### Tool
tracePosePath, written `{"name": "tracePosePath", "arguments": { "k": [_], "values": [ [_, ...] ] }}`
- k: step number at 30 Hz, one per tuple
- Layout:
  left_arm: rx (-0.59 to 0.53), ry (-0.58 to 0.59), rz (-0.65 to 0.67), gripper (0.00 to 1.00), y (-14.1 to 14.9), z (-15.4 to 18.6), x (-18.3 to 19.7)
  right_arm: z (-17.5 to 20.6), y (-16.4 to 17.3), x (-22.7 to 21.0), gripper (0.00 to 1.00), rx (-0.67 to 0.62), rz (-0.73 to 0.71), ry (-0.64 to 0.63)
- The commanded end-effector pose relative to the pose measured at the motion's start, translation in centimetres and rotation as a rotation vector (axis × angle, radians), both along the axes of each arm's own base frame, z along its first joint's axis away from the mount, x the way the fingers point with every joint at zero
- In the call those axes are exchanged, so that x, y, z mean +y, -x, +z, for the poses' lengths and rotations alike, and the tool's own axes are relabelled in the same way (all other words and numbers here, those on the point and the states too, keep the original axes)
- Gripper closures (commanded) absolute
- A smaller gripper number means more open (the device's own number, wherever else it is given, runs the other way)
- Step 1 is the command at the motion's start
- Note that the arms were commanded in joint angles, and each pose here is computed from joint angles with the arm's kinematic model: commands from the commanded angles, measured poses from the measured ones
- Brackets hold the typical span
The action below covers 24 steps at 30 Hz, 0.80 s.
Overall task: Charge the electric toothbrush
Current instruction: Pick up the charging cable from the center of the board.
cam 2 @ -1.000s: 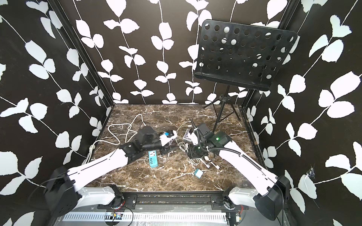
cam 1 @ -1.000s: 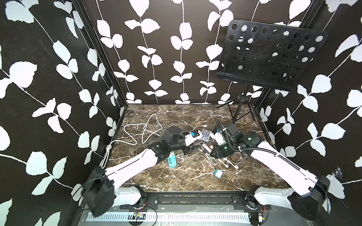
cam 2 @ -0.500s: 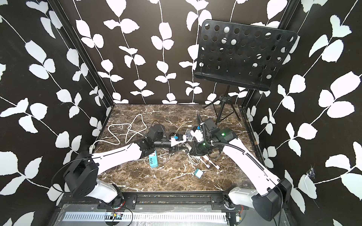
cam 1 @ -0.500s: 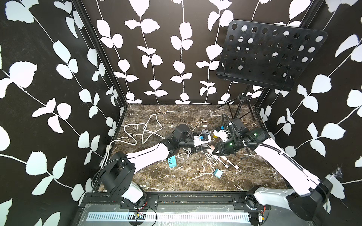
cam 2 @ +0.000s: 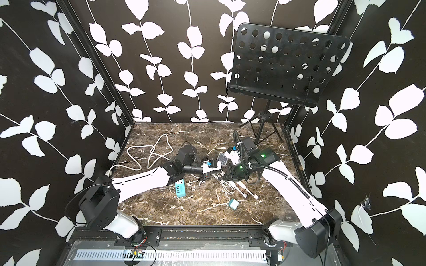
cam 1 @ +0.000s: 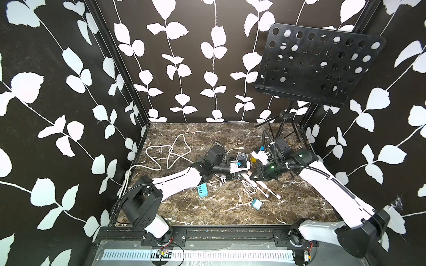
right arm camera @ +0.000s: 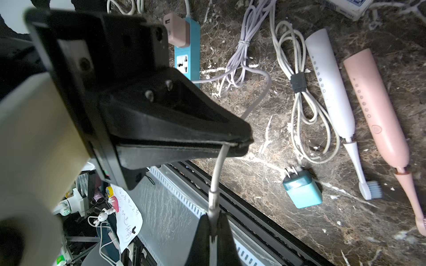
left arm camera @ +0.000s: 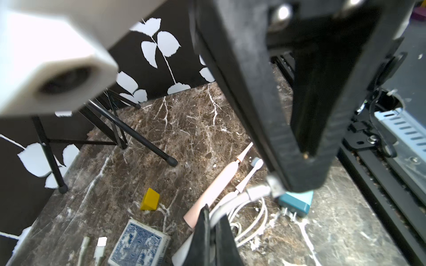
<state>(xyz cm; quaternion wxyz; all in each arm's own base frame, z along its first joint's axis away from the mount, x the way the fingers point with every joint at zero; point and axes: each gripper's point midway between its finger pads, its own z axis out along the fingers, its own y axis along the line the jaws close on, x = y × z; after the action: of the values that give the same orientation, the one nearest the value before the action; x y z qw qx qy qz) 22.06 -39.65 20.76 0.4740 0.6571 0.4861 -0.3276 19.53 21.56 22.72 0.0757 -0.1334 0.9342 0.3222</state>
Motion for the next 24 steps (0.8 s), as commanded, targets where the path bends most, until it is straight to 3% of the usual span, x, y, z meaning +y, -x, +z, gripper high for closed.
{"name": "tracePosePath", "arguments": {
  "k": [1,2,6,9,12,16,18,21,24],
  "values": [
    [0.005,0.001,0.039,1.00,-0.1,1.4,0.5,2.0,-1.4,0.1,0.92,-0.071,-0.017,-0.019],
    [0.020,-0.016,0.076,1.00,-0.4,1.3,0.8,2.5,-1.9,0.1,0.83,-0.098,-0.029,-0.022],
    [0.087,-0.101,0.331,1.00,-2.4,0.3,2.4,4.9,-4.6,-0.7,0.64,-0.254,-0.160,-0.032],
    [0.184,-0.188,0.519,1.00,-3.3,-0.7,4.1,5.1,-6.4,-0.7,0.58,-0.319,-0.283,-0.098],
    [0.279,-0.257,0.642,1.00,-3.4,-1.5,5.6,5.4,-7.8,0.1,0.55,-0.353,-0.367,-0.191],
    [0.384,-0.246,0.673,1.00,-2.5,-1.0,5.9,3.9,-8.4,0.8,0.54,-0.348,-0.394,-0.203],
    [0.395,-0.230,0.682,1.00,-2.4,-0.8,6.1,3.1,-8.7,1.1,0.54,-0.347,-0.398,-0.215],
    [0.395,-0.219,0.689,1.00,-2.5,-0.4,6.2,3.7,-9.2,2.8,0.59,-0.341,-0.385,-0.338],
    [0.396,-0.229,0.701,1.00,-2.6,-0.4,6.3,3.4,-9.1,3.5,0.61,-0.339,-0.353,-0.315]
  ]
}}
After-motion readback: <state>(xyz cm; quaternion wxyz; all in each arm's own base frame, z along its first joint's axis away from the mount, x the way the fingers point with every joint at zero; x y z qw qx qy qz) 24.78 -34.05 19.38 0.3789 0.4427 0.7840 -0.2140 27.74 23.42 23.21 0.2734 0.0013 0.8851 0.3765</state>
